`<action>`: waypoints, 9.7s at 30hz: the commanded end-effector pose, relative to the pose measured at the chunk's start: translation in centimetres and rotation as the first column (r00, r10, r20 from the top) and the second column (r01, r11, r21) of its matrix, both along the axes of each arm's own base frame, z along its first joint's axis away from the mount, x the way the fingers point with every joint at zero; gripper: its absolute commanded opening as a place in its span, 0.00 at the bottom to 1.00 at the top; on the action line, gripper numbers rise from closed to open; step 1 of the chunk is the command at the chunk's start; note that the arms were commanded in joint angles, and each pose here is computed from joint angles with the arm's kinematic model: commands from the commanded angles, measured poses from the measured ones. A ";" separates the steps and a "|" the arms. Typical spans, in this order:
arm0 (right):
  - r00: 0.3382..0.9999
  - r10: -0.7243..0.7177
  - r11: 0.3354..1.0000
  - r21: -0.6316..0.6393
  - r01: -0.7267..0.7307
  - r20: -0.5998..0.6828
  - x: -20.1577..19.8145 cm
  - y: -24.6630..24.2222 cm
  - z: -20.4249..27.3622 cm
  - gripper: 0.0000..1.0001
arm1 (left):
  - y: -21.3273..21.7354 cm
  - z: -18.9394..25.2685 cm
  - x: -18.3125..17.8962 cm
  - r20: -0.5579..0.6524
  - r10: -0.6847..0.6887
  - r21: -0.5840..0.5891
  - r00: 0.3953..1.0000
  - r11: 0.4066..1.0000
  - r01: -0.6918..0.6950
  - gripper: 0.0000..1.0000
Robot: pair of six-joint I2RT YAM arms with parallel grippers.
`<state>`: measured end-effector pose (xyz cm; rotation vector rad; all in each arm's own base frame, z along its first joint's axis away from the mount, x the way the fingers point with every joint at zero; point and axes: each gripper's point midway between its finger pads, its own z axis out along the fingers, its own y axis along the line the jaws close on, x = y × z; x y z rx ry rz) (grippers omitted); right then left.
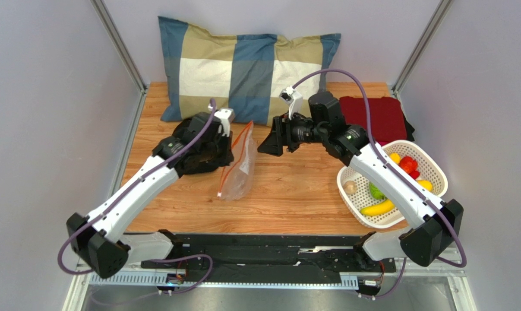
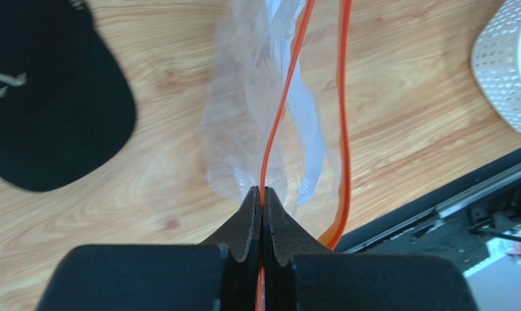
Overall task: Place the food in the zip-top bag and seal the zipper
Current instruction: Open the zipper of the food storage bag at the center of the board, then pick up the fake fruit from the bin, then place the fake fruit in the zipper food storage bag, then pick up the fake fruit from the corner of the board, then place the fake fruit in the zipper food storage bag.
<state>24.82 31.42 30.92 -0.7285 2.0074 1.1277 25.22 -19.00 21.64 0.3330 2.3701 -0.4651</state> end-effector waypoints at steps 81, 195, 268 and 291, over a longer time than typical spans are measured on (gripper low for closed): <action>0.977 -0.028 0.902 -0.427 -0.066 -0.211 4.4 -9.1 -14.4 0.27 | -6.9 -0.6 1.4 -0.158 -0.192 -0.157 0.969 0.973 0.167 0.00; 0.996 0.087 0.903 -0.422 -0.079 -0.001 -0.1 -10.1 -9.8 1.00 | -14.8 3.8 -3.3 -0.222 -0.561 -0.587 0.797 0.730 0.350 0.00; 0.971 -0.237 0.930 -0.292 0.222 -0.018 5.1 -19.8 -0.9 0.31 | -15.1 2.3 -1.6 -0.218 -0.557 -0.584 0.801 0.732 0.350 0.00; 0.992 -0.119 0.938 -0.332 0.101 -0.034 3.0 -16.4 -1.9 0.86 | -14.6 2.4 -2.1 -0.200 -0.554 -0.558 0.808 0.742 0.371 0.00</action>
